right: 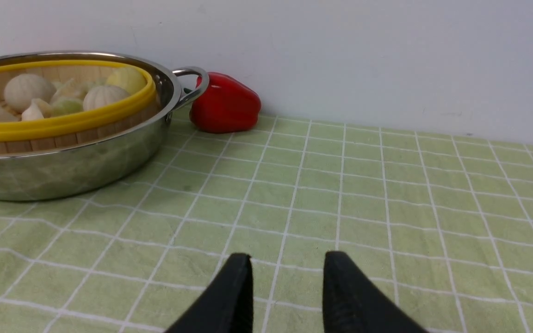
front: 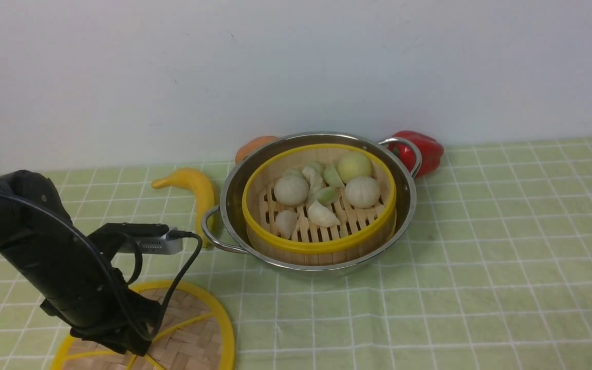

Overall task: Place the steamer in the pot on the green tablecloth, and put the lid on the steamer.
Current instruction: 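Grasp the bamboo steamer lid lying on the table by its centre knob, then place the yellow bamboo steamer lid onto the steamer in the pot with the left gripper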

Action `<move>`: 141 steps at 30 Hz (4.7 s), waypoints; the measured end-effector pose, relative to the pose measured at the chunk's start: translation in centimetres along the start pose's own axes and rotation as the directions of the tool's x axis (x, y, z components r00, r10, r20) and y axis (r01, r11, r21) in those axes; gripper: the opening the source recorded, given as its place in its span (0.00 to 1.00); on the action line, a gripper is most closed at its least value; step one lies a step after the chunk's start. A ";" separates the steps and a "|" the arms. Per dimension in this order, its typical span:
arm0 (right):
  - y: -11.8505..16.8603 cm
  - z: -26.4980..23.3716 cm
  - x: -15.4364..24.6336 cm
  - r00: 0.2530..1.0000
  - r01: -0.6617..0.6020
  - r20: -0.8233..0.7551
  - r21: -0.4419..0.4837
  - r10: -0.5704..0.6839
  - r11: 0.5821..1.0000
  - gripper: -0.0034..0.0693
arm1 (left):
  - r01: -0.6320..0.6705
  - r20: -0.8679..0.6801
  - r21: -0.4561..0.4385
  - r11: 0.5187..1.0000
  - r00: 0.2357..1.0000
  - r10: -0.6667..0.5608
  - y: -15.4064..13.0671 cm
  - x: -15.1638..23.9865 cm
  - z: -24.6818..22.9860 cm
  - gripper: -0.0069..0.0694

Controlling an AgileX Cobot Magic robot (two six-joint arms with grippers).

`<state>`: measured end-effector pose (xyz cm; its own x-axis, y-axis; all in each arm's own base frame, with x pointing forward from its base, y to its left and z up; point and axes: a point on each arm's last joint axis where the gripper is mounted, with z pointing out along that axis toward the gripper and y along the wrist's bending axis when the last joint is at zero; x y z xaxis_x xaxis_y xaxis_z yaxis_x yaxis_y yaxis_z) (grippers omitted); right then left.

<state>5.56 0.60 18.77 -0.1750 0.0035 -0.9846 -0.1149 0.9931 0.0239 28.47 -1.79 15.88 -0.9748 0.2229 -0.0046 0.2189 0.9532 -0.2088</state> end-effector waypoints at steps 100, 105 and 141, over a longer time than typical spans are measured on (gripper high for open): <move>0.0 0.0 0.0 1.000 0.000 0.000 0.000 0.000 1.000 0.38 | -0.784 0.040 -0.581 0.218 0.241 0.970 -19.0 -16.1 -5.2 0.24; 0.0 0.0 0.0 1.000 0.000 0.000 0.000 0.000 1.000 0.38 | -0.792 0.026 -0.568 0.223 0.254 0.967 -19.0 -16.0 -5.5 0.24; 0.0 0.0 0.0 1.000 0.000 0.000 0.000 0.000 1.000 0.38 | -0.822 -0.006 -0.526 0.218 0.260 0.966 -19.2 -16.1 -6.2 0.24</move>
<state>5.56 0.60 18.77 -0.1748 0.0035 -0.9846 -0.1149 0.9931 0.0239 40.24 -22.40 25.99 -0.0421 0.9795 -0.1970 0.8715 0.1324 0.4722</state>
